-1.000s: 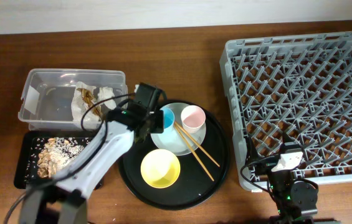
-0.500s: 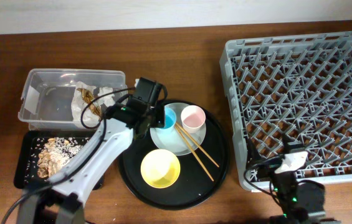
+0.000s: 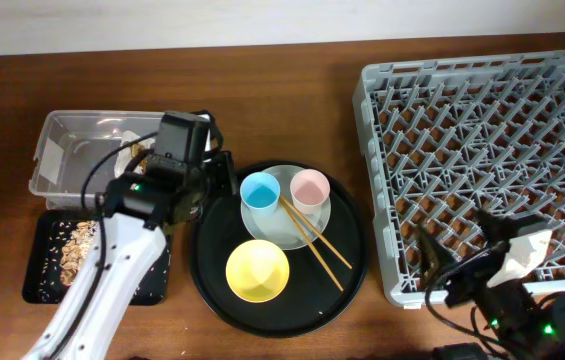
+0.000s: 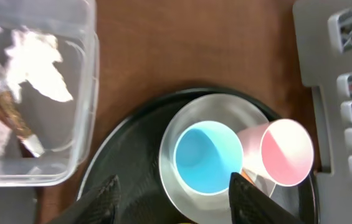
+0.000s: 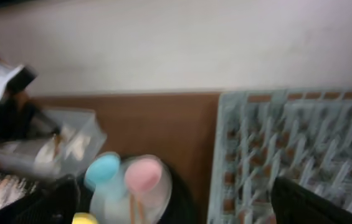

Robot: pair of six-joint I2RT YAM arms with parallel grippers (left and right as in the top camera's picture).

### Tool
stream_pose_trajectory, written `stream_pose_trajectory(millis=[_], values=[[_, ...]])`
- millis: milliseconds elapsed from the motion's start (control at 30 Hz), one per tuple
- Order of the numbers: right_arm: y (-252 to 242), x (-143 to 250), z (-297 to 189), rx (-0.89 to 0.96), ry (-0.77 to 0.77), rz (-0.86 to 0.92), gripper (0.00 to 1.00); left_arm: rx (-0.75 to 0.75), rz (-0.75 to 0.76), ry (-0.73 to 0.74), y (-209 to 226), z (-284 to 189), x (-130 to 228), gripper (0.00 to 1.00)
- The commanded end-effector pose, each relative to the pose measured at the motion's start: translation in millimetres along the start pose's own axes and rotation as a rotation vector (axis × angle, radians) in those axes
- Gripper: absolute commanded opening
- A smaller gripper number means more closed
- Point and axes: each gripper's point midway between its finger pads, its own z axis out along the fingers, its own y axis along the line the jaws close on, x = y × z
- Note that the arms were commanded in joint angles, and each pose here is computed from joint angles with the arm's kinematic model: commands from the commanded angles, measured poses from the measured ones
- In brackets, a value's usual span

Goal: Sort waste into correct bins and load items into the dishwasher rack
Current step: 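Grasp the blue cup with the left gripper and lift it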

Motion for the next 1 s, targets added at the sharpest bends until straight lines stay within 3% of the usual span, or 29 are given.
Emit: stream_pose_trajectory(millis=[0, 100, 267, 400, 467, 500, 533, 700, 867, 967], values=[[10.1, 23.9, -1.1, -0.063, 0.112, 0.040, 0.76, 0.004, 0.008, 0.132, -1.4, 38.2, 28.7, 0.54], [4.5, 46.2, -2.8, -0.032, 0.205, 0.067, 0.68, 0.005, 0.003, 0.208, -1.0, 65.7, 43.0, 0.50], [-10.9, 57.4, -5.4, 0.057, 0.246, 0.069, 0.69, 0.001, 0.000, 0.332, -0.3, 108.1, 71.0, 0.42], [-12.4, 68.3, -6.0, 0.065, 0.295, 0.082, 0.69, -0.025, -0.002, 0.370, 5.9, 124.1, 81.1, 0.23], [-13.3, 72.1, -4.8, 0.068, 0.316, 0.087, 0.70, -0.024, -0.002, 0.361, 5.5, 125.7, 79.2, 0.12], [-13.3, 71.1, -4.0, 0.067, 0.313, 0.086, 0.80, -0.021, -0.001, 0.354, 4.5, 124.9, 76.9, 0.09], [-13.1, 67.6, -2.9, 0.065, 0.299, 0.083, 0.82, -0.018, 0.000, 0.348, 3.4, 123.9, 74.4, 0.07], [1.3, 46.4, -0.1, -0.014, 0.231, 0.071, 0.82, 0.020, 0.005, 0.261, -8.0, 100.2, 48.6, 0.02], [26.9, 57.2, 17.5, -0.189, 0.397, 0.106, 0.85, 0.105, 0.010, 0.135, -23.3, 43.1, 19.4, 0.00], [50.3, 63.5, 36.4, -0.378, 0.512, 0.154, 0.89, 0.285, 0.037, 0.092, -37.2, -7.4, 11.1, 0.00]])
